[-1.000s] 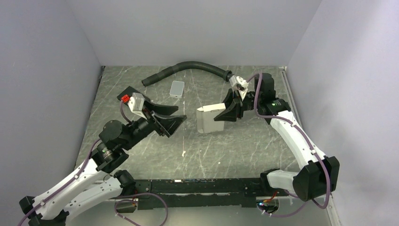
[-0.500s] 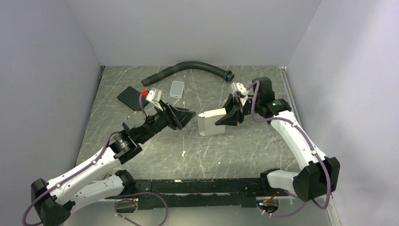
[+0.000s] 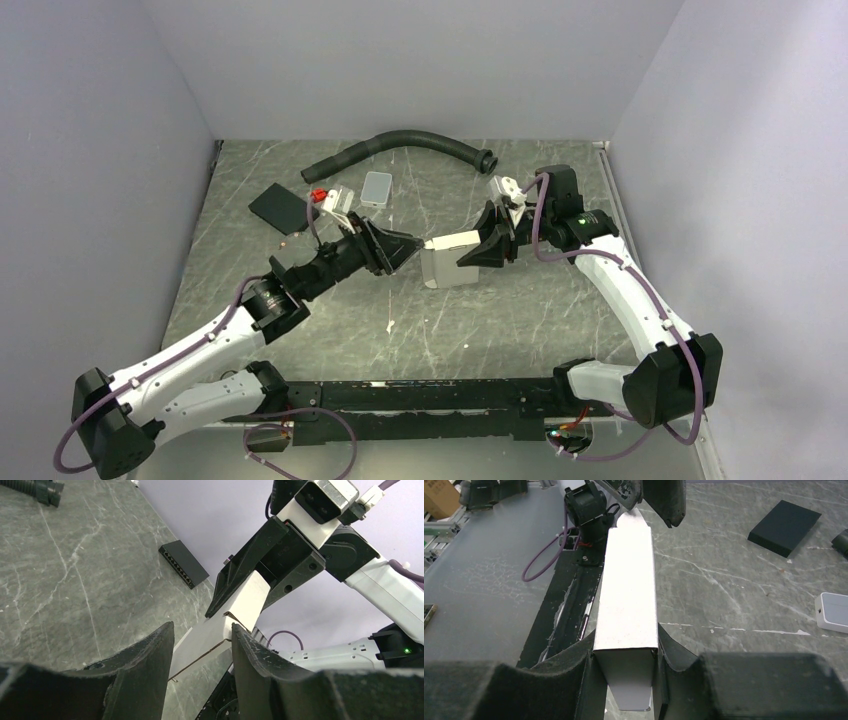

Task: Fold the paper box
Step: Close the paper box at the center of the board.

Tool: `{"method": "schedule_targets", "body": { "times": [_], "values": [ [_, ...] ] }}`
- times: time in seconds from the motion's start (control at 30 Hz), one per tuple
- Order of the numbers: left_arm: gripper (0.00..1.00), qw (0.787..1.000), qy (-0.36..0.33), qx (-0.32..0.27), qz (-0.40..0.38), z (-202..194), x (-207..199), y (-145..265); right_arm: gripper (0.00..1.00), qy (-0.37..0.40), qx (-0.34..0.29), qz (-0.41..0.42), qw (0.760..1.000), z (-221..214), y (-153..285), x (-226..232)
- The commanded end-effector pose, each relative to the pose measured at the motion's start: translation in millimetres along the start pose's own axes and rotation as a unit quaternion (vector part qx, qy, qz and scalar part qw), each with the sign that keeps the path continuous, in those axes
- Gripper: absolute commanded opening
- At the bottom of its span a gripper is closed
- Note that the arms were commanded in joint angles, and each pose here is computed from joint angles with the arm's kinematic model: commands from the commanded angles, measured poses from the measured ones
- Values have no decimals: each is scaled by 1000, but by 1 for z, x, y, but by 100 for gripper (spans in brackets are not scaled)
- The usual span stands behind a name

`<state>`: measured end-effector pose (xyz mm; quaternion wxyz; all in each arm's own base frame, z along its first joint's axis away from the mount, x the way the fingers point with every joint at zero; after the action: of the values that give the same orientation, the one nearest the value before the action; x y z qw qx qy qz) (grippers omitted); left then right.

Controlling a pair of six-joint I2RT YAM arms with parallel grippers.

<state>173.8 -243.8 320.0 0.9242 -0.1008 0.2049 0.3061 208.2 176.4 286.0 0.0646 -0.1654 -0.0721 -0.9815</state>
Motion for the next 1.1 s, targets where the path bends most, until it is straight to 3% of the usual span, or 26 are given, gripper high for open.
{"method": "schedule_targets", "body": {
  "times": [0.0,0.37,0.9,1.07],
  "values": [
    [50,999,17,-23,-35,16,-14,0,0,46,-8,3,999,16,1,7],
    [41,999,16,-9,-47,12,-16,-6,0,49,-1,-5,999,14,-1,5],
    [16,998,25,7,-49,7,-14,-14,0,40,2,-9,999,13,-5,3],
    [13,998,36,3,-52,8,-15,-16,0,32,5,-34,999,12,-6,-5]
  ]
}}
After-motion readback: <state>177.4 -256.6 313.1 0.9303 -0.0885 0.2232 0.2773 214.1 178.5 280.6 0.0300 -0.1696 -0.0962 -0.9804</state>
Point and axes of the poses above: each gripper's point midway between its finger pads, its own y axis back along the fingers, its own x axis along the line the jaws close on, z = x × y, the point moved 6 cm from there along y, back along the fingers, and after that the axes turned 15 degrees about -y, right-handed, at the moved point
